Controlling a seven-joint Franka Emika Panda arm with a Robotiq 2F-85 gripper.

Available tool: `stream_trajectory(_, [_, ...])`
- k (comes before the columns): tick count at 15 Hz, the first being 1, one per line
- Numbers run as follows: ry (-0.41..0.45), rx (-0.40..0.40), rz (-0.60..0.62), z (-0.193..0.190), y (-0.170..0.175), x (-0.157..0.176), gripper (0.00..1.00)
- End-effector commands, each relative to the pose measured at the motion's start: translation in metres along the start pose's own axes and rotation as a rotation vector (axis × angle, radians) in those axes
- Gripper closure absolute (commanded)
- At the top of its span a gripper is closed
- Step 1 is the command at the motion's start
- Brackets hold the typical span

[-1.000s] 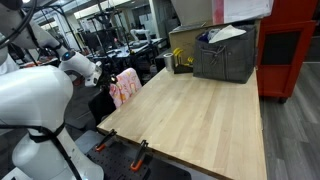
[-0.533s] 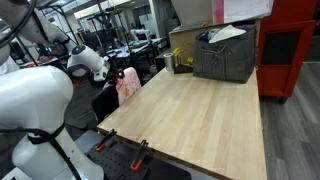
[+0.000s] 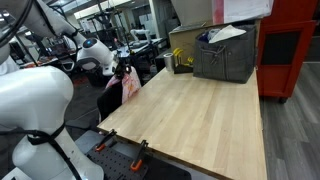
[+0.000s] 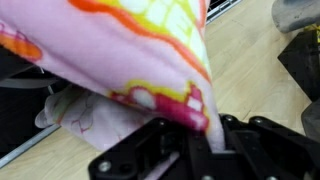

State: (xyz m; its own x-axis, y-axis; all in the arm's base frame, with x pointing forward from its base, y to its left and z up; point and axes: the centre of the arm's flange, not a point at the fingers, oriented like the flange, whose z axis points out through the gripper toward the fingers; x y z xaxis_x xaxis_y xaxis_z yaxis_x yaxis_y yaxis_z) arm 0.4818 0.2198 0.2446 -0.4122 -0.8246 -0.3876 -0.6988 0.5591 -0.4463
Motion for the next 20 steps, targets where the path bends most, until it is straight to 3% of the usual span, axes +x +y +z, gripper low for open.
stream_trajectory(1, [0.052,0.07,0.101,-0.018,-0.031,0.038,0.98])
stream_trajectory(6, [0.197,0.184,0.11,-0.02,-0.041,0.071,0.98])
stream_trajectory(15, [0.356,0.332,0.056,-0.021,-0.057,0.097,0.98])
stream_trajectory(18, [0.391,0.335,0.048,-0.02,-0.06,0.107,0.98])
stream_trajectory(20, [0.387,0.284,-0.037,-0.02,-0.054,0.112,0.98])
